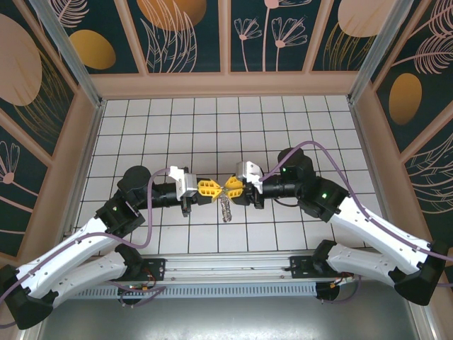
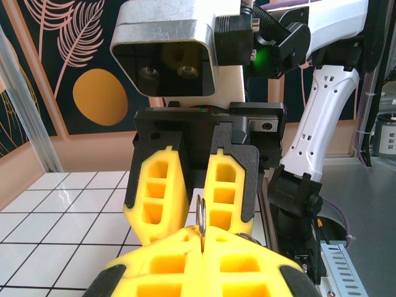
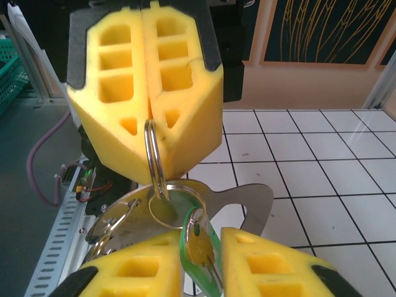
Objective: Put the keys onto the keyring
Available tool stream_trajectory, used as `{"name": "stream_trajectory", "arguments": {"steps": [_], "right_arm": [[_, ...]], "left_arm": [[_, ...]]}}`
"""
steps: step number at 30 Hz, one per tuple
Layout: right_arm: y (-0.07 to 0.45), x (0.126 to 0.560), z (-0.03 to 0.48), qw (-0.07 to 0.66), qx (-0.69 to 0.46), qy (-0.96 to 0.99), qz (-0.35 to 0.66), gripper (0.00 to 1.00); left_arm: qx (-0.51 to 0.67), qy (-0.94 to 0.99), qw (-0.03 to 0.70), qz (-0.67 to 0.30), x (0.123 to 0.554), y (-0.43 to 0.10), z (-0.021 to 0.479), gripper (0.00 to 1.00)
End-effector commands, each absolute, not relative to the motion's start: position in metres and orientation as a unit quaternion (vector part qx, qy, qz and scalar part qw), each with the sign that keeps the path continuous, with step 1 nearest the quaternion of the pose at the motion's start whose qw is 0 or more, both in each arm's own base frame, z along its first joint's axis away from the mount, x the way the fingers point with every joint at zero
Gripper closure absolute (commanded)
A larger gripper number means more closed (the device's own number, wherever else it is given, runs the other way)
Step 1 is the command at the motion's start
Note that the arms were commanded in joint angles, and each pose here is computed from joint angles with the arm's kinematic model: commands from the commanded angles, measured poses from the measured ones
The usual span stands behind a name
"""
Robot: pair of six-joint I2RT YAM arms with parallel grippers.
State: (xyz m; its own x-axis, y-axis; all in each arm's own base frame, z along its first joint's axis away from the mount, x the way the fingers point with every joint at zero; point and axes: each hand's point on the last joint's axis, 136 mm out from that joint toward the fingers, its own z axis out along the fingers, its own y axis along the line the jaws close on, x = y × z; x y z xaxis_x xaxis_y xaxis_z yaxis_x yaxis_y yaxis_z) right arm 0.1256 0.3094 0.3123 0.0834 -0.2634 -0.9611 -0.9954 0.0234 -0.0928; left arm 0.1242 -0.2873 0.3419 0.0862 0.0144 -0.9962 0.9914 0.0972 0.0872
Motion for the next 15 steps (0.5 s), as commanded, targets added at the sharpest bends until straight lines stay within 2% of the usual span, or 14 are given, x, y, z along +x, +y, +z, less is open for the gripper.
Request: {"name": "stream_trajectory", "arguments": {"steps": [1,5,10,15], "right_arm": [[0.31,0.124,0.32,0.473,-0.572,0.532,0.408,0.75],[0.31,0.124,0.32,0.474,-0.571,0.53,0.41,0.77],[0.306,0.13,0.324,0.494,-0.563,0.535,0.391,0.98],[0.294,0.167,0.325,0.549,-0.521,0.582,0.299,1.0]], "left_arm": [[0.501,0.477,0.557,-0.459,0.117,-0.286,0.358,1.0],[0.499,0.479,0.558,-0.458,0.118,-0.286,0.357,1.0],[0.496,0.484,0.558,-0.455,0.121,-0.286,0.355,1.0],[0.488,0.509,0.562,-0.433,0.131,-0.285,0.343,1.0]]}}
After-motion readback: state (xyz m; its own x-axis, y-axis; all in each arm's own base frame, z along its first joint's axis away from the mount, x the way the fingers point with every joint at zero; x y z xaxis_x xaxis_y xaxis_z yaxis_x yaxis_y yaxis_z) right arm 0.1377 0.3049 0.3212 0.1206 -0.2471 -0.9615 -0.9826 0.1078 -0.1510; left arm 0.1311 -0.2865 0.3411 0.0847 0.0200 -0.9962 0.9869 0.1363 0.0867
